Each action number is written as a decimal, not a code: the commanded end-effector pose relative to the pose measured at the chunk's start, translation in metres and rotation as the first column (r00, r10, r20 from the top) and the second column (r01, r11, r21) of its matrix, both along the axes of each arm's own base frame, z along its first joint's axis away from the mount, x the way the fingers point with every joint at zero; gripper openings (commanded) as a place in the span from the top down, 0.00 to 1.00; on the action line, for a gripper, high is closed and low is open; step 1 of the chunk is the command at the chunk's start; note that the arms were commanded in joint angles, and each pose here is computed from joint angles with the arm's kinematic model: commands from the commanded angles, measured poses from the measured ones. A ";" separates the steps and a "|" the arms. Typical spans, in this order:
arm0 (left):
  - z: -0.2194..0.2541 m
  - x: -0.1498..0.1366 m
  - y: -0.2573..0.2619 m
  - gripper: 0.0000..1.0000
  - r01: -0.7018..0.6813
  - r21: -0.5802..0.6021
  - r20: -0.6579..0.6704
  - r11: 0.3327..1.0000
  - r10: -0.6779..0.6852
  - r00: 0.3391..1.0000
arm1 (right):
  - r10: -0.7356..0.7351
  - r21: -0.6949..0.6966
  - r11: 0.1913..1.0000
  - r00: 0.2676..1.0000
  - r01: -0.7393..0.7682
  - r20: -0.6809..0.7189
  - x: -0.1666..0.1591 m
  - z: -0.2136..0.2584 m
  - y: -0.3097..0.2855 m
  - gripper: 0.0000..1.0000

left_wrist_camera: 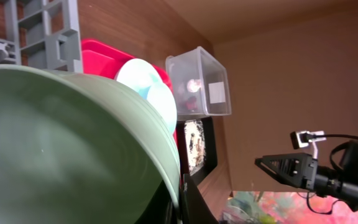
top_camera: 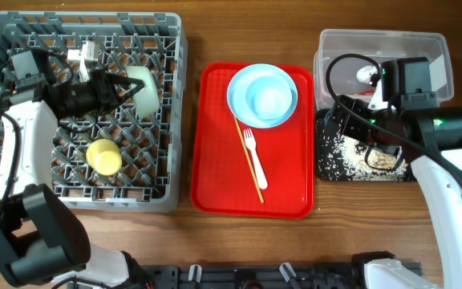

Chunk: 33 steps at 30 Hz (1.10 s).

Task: Sort waste into correct bins and load items into the dishwasher rack
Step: 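Carry the green bowl with the left gripper into the dish rack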

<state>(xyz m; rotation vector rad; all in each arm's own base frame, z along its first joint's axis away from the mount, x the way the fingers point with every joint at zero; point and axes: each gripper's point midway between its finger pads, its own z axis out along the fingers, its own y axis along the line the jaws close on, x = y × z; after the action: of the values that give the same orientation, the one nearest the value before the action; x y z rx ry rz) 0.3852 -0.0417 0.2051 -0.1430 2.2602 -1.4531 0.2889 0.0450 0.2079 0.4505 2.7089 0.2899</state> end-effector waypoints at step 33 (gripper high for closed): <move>-0.074 -0.020 0.053 0.92 -0.112 0.253 -0.295 0.961 0.187 0.937 | 0.011 -0.029 1.000 1.000 -0.011 0.016 0.002 0.005 -0.004 0.00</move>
<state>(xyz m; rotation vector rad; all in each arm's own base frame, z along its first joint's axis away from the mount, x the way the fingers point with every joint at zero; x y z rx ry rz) 0.3712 -0.0139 0.1599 -0.3997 2.4812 -1.3124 0.2881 0.0450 0.2075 0.4415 2.7136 0.2868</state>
